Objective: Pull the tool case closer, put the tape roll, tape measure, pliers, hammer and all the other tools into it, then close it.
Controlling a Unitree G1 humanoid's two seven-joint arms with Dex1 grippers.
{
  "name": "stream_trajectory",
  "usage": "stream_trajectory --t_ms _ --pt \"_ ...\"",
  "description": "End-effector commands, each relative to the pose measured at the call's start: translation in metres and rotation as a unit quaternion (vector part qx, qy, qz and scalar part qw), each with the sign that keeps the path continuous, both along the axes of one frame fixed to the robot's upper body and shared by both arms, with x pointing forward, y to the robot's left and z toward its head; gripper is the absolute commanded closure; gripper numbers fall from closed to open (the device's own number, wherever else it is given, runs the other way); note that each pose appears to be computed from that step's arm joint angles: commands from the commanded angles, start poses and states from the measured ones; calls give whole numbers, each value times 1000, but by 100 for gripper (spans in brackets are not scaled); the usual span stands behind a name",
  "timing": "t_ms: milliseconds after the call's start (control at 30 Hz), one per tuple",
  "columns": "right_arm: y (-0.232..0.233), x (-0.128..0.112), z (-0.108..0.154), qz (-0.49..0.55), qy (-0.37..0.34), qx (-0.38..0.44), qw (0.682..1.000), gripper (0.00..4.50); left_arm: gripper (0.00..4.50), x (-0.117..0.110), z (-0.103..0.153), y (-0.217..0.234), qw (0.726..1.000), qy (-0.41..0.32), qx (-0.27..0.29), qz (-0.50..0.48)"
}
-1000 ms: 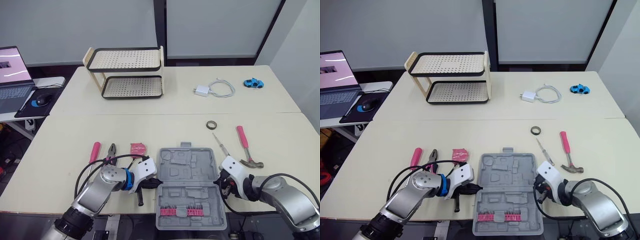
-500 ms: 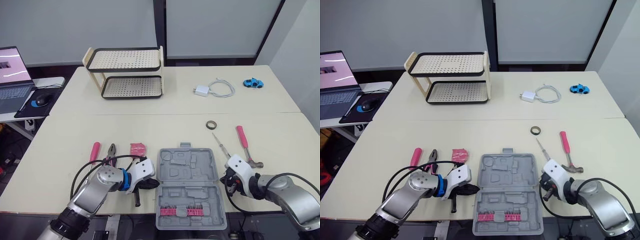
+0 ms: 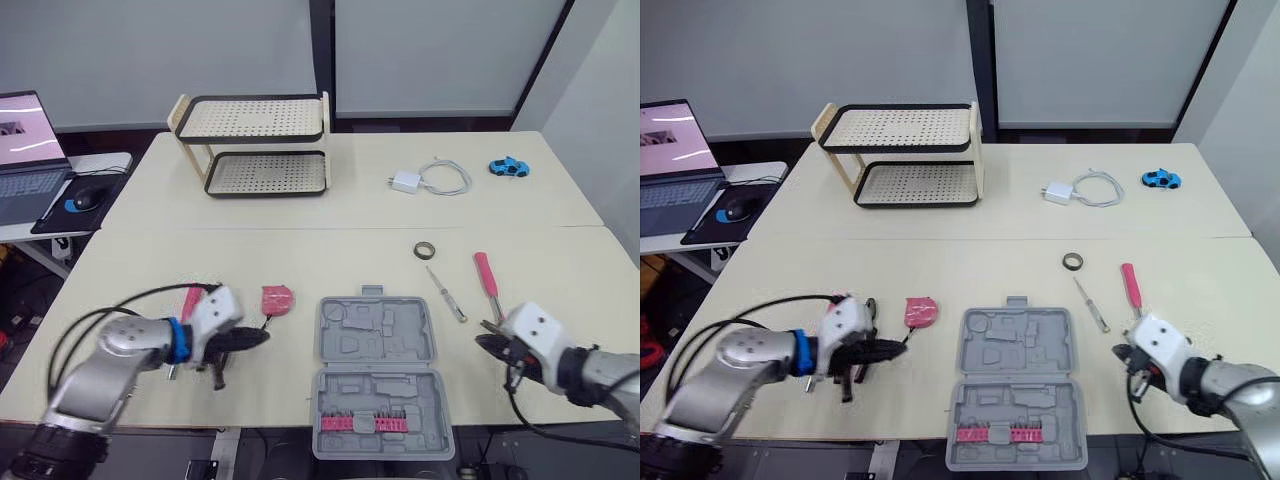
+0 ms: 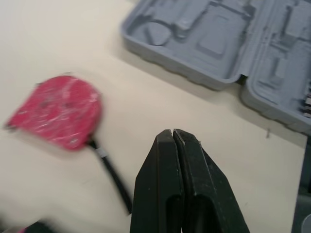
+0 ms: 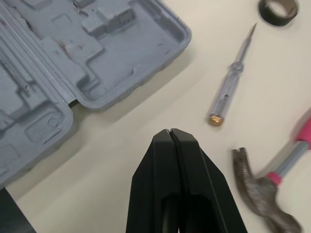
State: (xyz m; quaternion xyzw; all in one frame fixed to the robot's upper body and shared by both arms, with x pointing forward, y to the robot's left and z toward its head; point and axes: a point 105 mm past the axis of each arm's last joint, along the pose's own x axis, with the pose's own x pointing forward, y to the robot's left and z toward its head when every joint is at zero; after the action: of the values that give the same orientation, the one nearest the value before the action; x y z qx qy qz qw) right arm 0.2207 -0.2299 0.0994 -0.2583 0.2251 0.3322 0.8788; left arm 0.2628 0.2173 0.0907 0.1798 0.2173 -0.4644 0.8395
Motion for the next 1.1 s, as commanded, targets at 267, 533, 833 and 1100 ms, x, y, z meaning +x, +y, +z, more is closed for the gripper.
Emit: stream_trajectory --t_ms 267,533,833,1100 --pt "-60 -6 66 2 -63 -34 997 450 449 -3 26 131 978 -42 35 203" --pt "-102 -14 65 -28 -28 -35 999 355 230 -46 6 191 955 -10 50 293" --pt "-96 -14 60 -2 0 -33 999 35 0 -52 -5 189 954 -5 37 299" --pt "-95 -12 53 6 17 -35 999 2 0 -53 -10 183 955 0 32 293"
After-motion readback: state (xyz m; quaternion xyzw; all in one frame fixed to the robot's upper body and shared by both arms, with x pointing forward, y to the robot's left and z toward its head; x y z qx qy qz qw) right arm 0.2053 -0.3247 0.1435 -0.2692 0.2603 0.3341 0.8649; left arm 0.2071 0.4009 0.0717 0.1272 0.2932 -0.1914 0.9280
